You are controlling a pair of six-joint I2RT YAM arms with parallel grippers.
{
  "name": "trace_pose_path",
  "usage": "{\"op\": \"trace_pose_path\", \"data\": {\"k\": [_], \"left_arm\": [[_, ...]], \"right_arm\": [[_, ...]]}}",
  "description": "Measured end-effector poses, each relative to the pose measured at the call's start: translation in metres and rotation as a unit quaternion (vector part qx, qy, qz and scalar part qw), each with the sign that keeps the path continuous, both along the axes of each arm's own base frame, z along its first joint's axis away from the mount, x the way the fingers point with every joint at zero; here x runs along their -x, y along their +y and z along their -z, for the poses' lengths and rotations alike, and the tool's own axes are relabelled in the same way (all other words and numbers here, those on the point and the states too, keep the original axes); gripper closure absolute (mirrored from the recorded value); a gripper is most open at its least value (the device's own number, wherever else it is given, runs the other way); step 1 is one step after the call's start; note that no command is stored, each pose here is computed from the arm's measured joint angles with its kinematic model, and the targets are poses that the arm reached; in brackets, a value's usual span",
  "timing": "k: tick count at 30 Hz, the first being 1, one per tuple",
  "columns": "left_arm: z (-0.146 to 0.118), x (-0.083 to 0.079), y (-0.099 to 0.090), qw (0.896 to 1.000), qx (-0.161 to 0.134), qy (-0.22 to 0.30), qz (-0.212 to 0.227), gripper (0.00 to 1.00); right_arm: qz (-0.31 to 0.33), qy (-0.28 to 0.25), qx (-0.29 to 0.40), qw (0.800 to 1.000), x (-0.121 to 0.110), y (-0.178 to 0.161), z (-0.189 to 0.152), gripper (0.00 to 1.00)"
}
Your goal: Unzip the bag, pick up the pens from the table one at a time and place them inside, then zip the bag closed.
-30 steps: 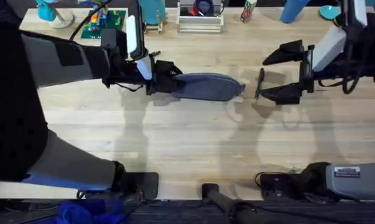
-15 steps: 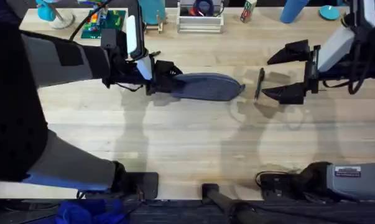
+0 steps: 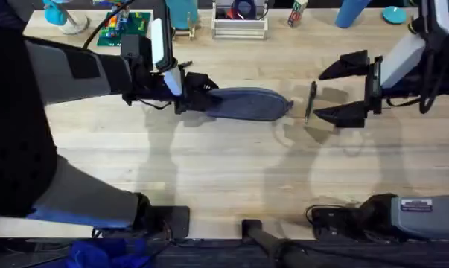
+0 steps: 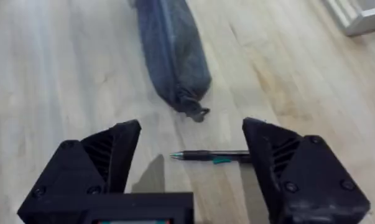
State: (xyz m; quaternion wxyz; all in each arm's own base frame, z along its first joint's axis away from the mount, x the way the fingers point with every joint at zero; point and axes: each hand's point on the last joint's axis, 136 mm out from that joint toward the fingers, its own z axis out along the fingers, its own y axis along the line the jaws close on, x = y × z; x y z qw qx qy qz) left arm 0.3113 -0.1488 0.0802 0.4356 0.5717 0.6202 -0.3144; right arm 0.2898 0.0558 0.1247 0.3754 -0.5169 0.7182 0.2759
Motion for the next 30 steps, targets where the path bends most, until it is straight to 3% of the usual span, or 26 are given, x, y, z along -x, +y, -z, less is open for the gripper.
{"op": "trace_pose_path", "data": {"k": [13, 30], "left_arm": [[0.000, 0.000, 0.000, 1.000, 0.000, 0.000, 0.000, 0.959], [0.000, 0.000, 0.000, 1.000, 0.000, 0.002, 0.000, 0.959]], "right_arm": [[-0.030, 0.019, -0.001, 0.999, 0.021, 0.005, 0.001, 0.006], [-0.075, -0.024, 0.036, 0.996, 0.015, 0.013, 0.008, 0.006]]}}
